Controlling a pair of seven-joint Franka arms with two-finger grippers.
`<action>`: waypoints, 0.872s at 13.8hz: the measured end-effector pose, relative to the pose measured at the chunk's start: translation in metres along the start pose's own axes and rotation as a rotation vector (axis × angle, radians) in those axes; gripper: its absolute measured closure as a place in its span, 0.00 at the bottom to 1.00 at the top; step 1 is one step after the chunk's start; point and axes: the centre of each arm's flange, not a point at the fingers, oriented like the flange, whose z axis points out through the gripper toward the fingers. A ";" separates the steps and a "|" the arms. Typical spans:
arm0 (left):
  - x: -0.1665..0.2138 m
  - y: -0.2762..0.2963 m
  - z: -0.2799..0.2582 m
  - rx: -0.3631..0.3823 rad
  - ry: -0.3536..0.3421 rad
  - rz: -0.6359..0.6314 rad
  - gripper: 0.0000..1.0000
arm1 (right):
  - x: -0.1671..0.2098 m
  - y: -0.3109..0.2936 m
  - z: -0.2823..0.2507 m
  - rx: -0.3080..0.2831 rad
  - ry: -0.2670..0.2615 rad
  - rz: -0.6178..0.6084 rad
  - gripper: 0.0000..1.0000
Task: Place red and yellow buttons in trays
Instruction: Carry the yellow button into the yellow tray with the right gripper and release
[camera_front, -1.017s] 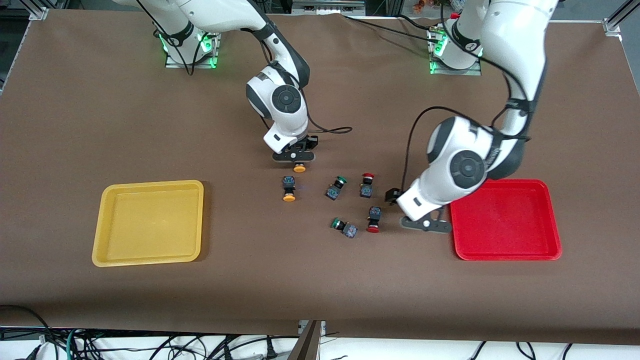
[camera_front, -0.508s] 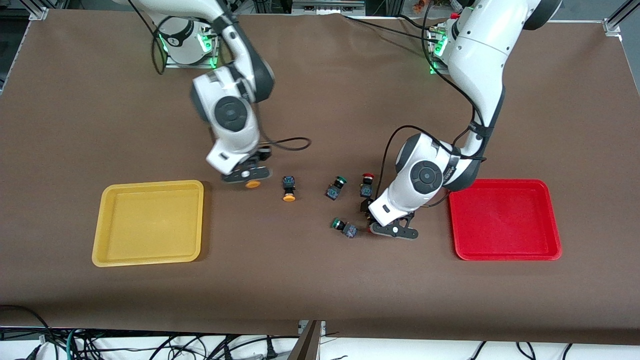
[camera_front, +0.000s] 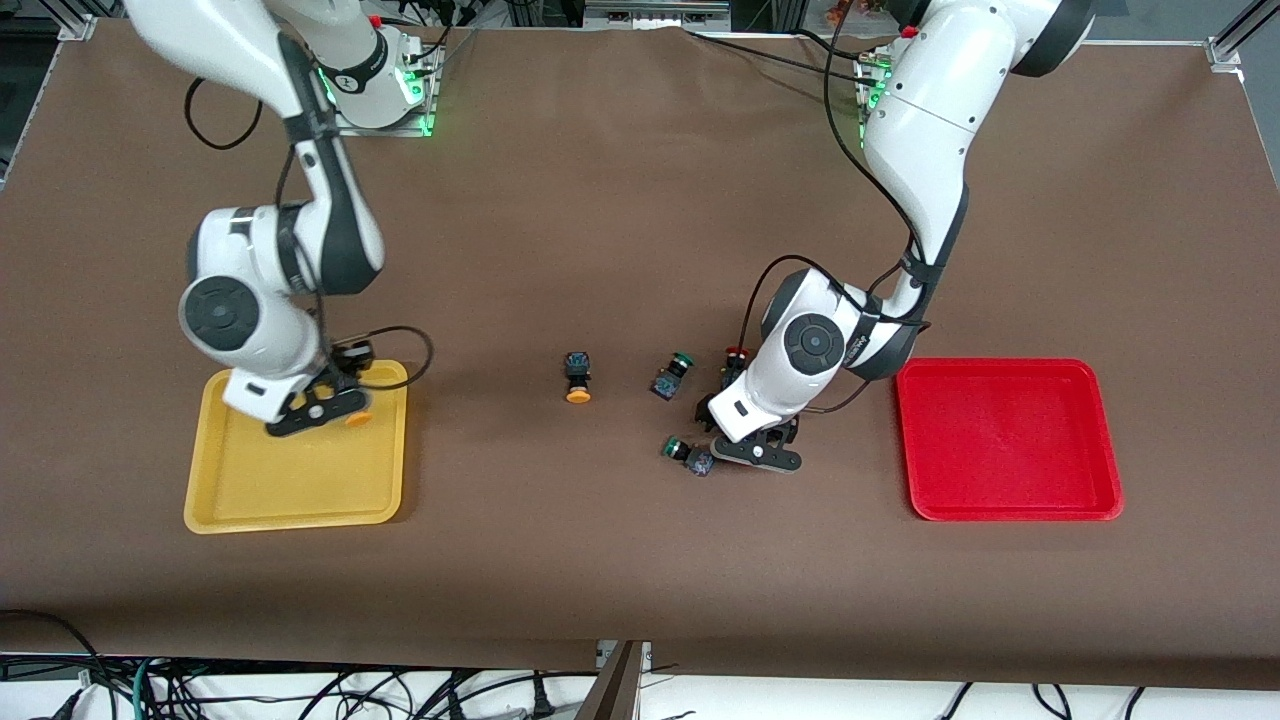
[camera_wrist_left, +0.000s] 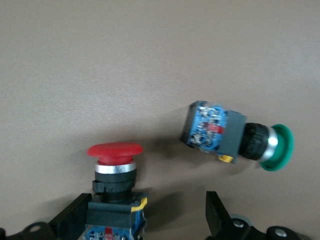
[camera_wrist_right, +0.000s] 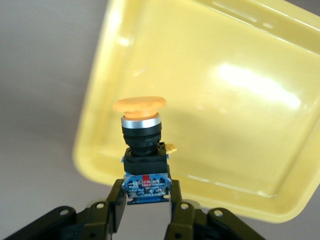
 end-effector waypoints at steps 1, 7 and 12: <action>-0.001 -0.002 0.002 0.002 -0.003 -0.002 0.00 | 0.000 0.015 0.016 0.003 0.008 0.000 0.60; 0.000 -0.005 -0.003 0.009 -0.018 -0.004 0.56 | 0.015 0.025 0.046 0.042 0.052 0.038 0.26; 0.023 -0.055 -0.099 0.057 -0.101 -0.076 0.56 | 0.056 -0.059 -0.022 0.142 0.055 0.128 0.15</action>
